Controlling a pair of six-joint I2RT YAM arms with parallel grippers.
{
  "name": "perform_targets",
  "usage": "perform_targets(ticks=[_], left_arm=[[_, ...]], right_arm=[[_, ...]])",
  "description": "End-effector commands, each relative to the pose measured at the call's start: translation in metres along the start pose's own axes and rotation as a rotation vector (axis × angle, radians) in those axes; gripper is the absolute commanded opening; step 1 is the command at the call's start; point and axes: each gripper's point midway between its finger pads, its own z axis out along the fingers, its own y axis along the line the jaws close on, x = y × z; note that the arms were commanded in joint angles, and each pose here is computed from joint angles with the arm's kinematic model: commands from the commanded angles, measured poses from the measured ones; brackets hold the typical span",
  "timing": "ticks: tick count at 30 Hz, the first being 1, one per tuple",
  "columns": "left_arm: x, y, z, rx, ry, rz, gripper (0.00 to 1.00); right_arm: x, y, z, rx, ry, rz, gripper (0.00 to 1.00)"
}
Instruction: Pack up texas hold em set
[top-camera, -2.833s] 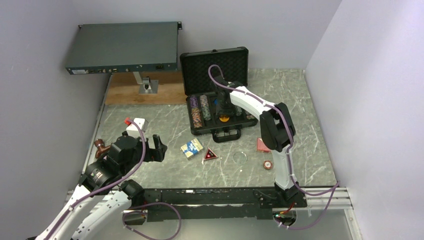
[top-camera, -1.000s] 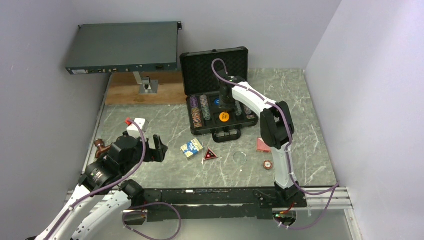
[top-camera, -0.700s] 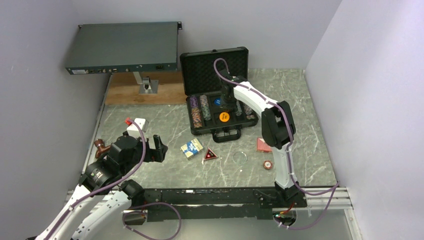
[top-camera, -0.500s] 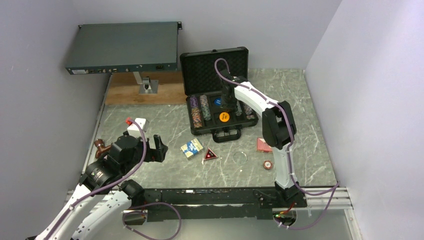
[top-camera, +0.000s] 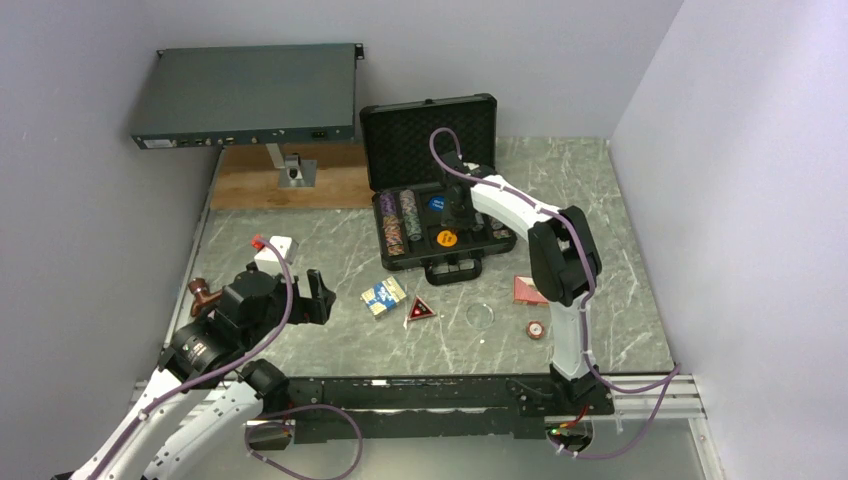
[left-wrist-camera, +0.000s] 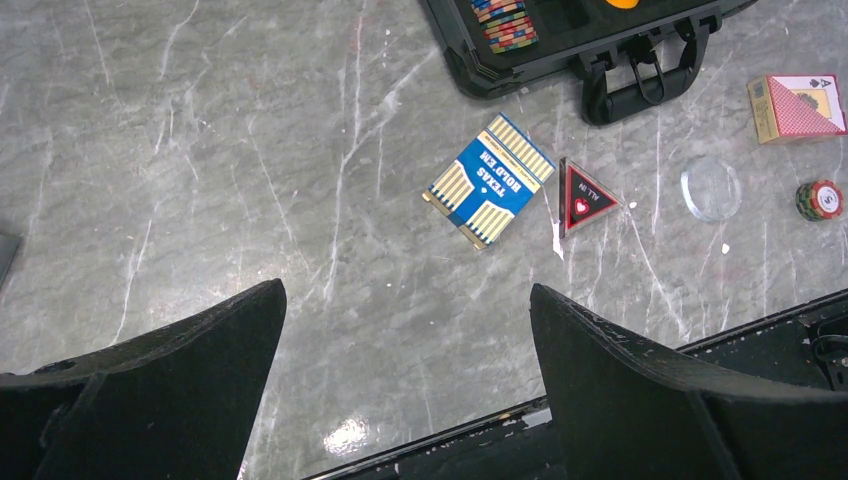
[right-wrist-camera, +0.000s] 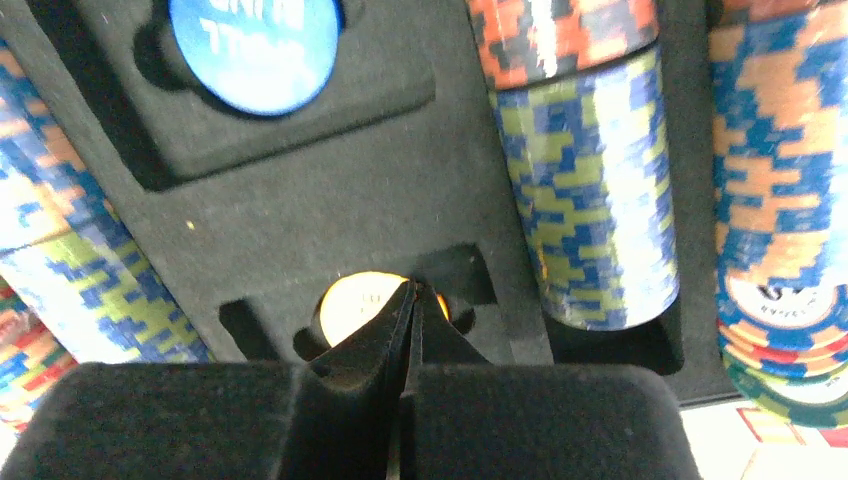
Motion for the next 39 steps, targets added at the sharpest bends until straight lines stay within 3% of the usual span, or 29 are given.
perform_targets(ticks=[1, 9, 19, 25, 32, 37, 39], left_arm=[[-0.006, -0.003, 0.003, 0.009, -0.024, 0.001, 0.99], [-0.006, -0.004, 0.004, 0.014, -0.021, 0.005, 0.99], [-0.006, -0.005, 0.004, 0.018, -0.022, 0.005, 0.99], [-0.007, -0.004, 0.003, 0.018, -0.027, 0.004, 0.99], [-0.007, -0.003, 0.002, 0.012, -0.031, 0.001, 0.99], [-0.008, -0.002, 0.002, 0.005, -0.035, -0.002, 0.99], [-0.007, -0.002, 0.002, 0.004, -0.034, -0.002, 0.99]], right_arm=[[0.033, -0.012, 0.003, 0.049, 0.082, -0.011, 0.0], [0.005, -0.006, -0.013, 0.058, 0.023, -0.041, 0.0], [-0.04, 0.015, -0.069, -0.035, -0.075, -0.055, 0.0], [-0.035, 0.005, -0.099, -0.051, -0.083, -0.071, 0.09], [-0.01, -0.025, -0.126, -0.038, -0.084, -0.073, 0.35], [0.015, -0.056, -0.143, 0.002, -0.097, 0.02, 0.75], [0.026, -0.066, -0.148, 0.006, -0.097, 0.074, 0.84]])
